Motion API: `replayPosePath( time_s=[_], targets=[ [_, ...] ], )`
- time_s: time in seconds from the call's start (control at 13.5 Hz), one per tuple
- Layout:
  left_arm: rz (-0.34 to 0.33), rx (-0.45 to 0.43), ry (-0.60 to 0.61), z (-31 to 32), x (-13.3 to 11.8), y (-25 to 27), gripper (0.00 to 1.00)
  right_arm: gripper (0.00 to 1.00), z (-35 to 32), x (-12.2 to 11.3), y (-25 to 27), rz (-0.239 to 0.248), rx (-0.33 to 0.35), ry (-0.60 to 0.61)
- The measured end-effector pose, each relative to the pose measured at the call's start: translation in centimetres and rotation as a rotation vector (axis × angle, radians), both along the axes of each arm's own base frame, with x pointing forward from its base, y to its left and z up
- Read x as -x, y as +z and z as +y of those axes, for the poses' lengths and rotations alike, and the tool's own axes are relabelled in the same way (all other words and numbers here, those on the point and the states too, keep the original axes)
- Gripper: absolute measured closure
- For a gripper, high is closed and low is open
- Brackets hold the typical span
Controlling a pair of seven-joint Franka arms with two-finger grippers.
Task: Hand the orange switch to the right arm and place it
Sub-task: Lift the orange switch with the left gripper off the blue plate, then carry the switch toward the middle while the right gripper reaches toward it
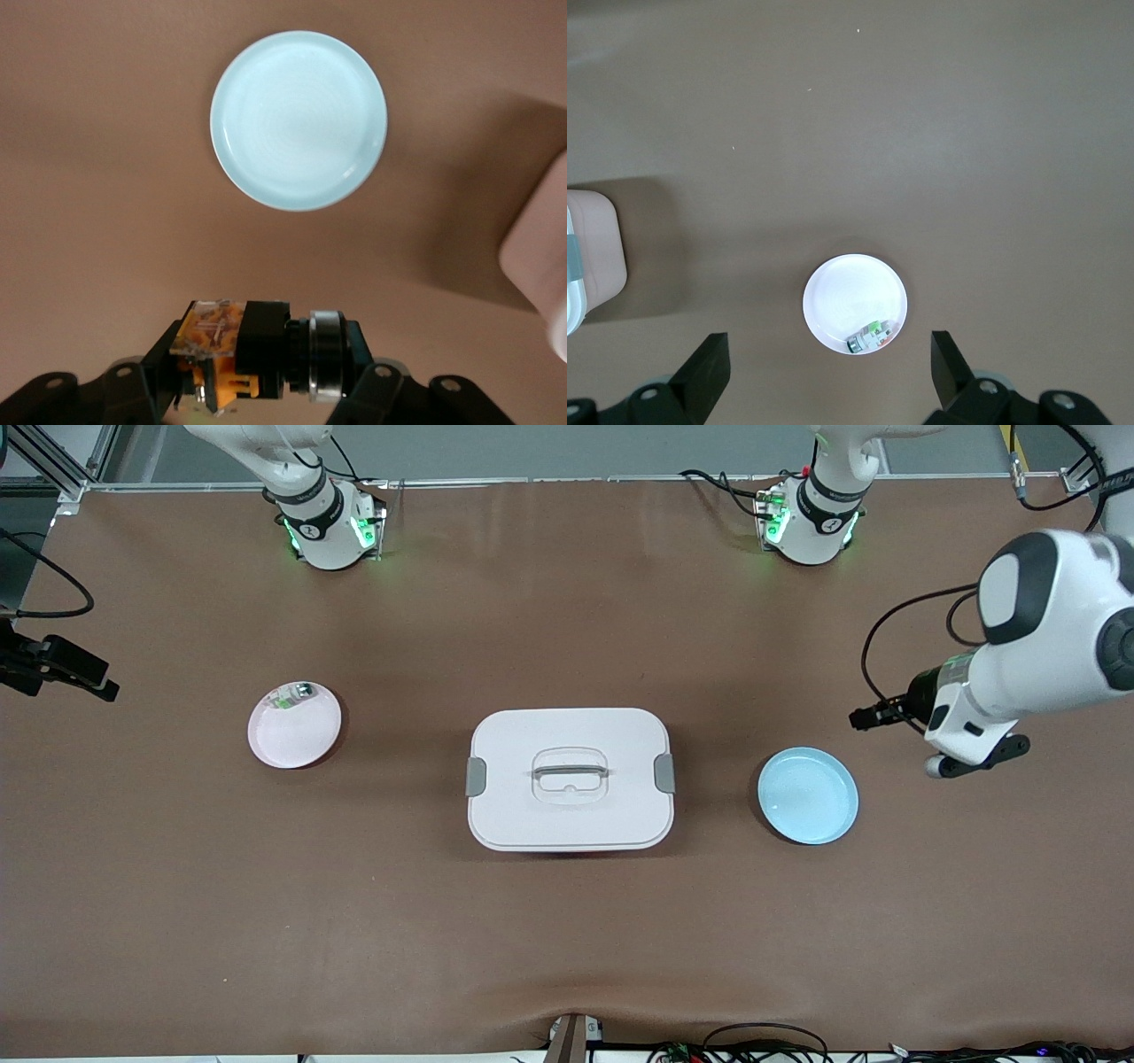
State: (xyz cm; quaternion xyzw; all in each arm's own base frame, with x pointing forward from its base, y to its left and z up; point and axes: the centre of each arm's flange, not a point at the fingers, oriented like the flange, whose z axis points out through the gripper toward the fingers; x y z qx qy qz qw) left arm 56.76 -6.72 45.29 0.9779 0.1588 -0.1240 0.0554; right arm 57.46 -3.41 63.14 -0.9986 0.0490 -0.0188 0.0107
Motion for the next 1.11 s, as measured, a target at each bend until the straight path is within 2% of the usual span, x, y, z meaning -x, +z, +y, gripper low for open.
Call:
replayPosePath(
  time_s=[0.22, 0.37, 0.81, 0.96, 1.11],
  targets=[
    [-0.028, 0.074, 0.084, -2.7, 0.5, 5.7, 0.28, 0.0, 0.0, 0.0, 0.0, -0.001, 0.0, 0.0],
    [-0.061, 0.085, 0.123, -5.4, 0.5, 8.8, 0.28, 0.0, 0.0, 0.0, 0.0, -0.001, 0.001, 0.0],
    [-0.113, 0.157, 0.054, -12.0, 1.8, 13.7, 0.28, 0.0, -0.2, -0.1, 0.3, -0.012, 0.002, -0.003],
    [-0.104, 0.158, 0.045, -13.6, 2.5, 14.4, 0.28, 0.0, -0.2, -0.2, 1.5, -0.048, 0.004, -0.005],
    [-0.082, 0.146, 0.123, -16.1, 3.4, 15.1, 0.28, 0.0, -0.1, -0.1, 3.0, -0.079, 0.004, -0.007]
  ],
)
